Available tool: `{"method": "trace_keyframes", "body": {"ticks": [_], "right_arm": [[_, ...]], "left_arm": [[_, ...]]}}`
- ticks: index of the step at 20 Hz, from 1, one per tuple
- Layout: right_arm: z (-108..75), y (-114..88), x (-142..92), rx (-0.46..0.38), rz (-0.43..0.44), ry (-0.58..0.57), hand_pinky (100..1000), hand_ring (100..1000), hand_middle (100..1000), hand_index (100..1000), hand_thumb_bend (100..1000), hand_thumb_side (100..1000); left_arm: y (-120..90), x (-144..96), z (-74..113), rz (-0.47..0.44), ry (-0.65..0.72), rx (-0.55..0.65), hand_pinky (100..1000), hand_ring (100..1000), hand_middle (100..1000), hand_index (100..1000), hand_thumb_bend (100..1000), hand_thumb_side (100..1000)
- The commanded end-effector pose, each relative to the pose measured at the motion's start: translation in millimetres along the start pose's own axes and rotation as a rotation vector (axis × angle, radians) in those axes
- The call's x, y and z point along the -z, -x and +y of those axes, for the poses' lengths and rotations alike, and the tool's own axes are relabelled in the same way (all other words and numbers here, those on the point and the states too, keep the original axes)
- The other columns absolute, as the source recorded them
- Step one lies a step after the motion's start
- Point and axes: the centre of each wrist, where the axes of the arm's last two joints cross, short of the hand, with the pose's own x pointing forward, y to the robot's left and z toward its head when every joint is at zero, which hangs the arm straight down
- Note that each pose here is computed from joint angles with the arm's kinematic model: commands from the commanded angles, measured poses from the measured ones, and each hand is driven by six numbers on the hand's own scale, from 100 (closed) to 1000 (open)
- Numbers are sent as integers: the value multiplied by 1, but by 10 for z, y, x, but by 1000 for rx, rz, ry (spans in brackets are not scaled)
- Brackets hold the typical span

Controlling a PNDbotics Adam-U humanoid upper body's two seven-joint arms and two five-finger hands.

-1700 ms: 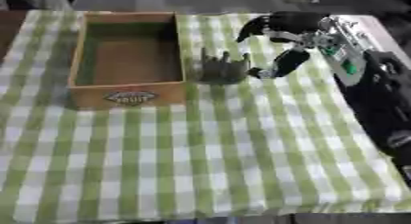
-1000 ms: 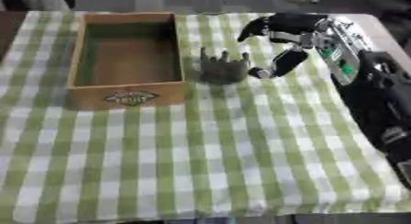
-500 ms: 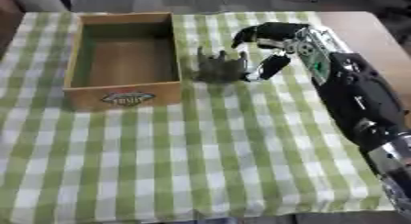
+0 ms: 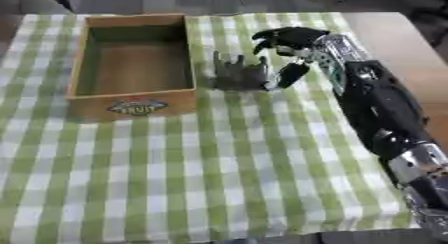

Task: Pick up objects on the table and place them in the box.

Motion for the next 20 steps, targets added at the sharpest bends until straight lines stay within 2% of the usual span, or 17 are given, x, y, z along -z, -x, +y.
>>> {"method": "trace_keyframes", "body": {"ticks": [1,9,13,16,18,19,20], "right_arm": [[-128,53,-7,-40,20,25,915,1000,1000,867,461,595],[-37,-26,129,-51,22,-13,917,1000,1000,832,467,614],[35,-39,163,-46,25,-44,916,1000,1000,785,443,614],[68,-41,168,-47,29,-51,912,1000,992,716,406,547],[83,-42,166,-48,31,-43,903,1000,977,628,374,457],[86,-40,162,-48,34,-35,894,993,955,545,353,381],[89,-36,157,-49,36,-25,891,985,944,515,344,347]], "left_arm": [[-78,38,15,-29,13,10,546,637,541,580,103,645],[-74,43,3,-31,19,4,546,637,542,581,101,644],[-71,42,2,-31,19,3,546,637,541,581,101,644],[-71,42,1,-31,19,3,546,637,541,581,101,644],[-70,40,1,-30,20,3,546,637,542,581,101,644],[-70,40,2,-30,19,3,546,637,542,581,101,644],[-70,39,3,-30,18,3,546,637,542,581,101,645]]}}
